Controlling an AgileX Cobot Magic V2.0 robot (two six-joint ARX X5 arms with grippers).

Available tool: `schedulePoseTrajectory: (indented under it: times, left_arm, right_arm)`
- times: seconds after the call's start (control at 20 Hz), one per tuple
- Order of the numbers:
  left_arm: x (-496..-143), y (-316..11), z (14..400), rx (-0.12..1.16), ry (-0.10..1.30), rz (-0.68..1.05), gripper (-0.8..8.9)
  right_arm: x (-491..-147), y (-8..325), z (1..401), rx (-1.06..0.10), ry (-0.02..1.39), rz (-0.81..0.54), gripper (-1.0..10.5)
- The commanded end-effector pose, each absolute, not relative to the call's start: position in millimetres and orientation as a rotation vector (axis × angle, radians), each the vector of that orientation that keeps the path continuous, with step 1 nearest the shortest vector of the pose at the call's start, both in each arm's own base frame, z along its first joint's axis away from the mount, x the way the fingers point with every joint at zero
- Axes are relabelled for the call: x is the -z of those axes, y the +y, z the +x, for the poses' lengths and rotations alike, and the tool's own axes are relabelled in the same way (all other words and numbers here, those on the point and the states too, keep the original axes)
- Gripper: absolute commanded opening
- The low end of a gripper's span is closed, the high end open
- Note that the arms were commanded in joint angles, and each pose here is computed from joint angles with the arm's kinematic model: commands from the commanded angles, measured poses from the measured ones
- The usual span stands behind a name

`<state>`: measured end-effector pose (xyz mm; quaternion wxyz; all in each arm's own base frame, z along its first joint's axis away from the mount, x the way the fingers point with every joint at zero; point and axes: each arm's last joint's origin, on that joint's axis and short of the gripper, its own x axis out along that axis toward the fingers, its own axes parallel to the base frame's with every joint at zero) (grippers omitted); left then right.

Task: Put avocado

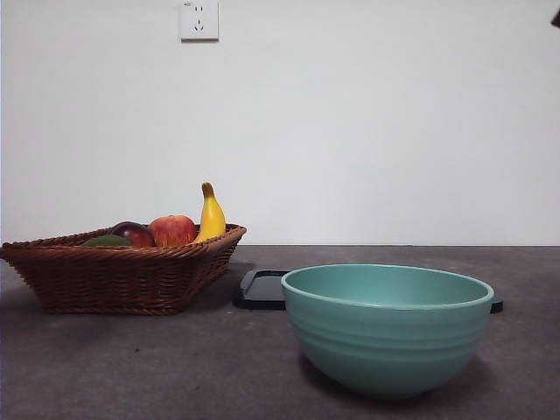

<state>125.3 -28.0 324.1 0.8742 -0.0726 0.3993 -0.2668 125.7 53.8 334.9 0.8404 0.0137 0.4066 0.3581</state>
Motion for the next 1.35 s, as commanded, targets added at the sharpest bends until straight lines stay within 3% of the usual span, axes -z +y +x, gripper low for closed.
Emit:
schedulePoseTrajectory:
  times: [0.05,0.4,0.75,1.1,1.35]
  left_arm:
    - [-331.6,-28.8,127.5,0.571,0.797,-0.136,4.70]
    - [-337.3,-35.8,153.1,0.513,0.800,-0.105,4.68]
    - [-334.4,-69.0,221.4,0.435,0.846,0.023,4.67]
    - [-287.4,-103.0,291.3,0.301,0.972,0.149,4.66]
    - [-244.4,-113.0,318.5,0.287,1.067,0.172,4.65]
  right_arm:
    - [-340.8,55.0,126.6,-0.769,0.837,0.027,3.9]
    - [-341.2,55.1,127.0,-0.761,0.838,0.043,3.9]
    - [-341.3,55.1,127.1,-0.761,0.836,0.042,3.9]
    - [-341.7,55.2,127.6,-0.760,0.829,0.042,3.9]
    - [-341.6,55.1,127.8,-0.752,0.829,0.037,3.9]
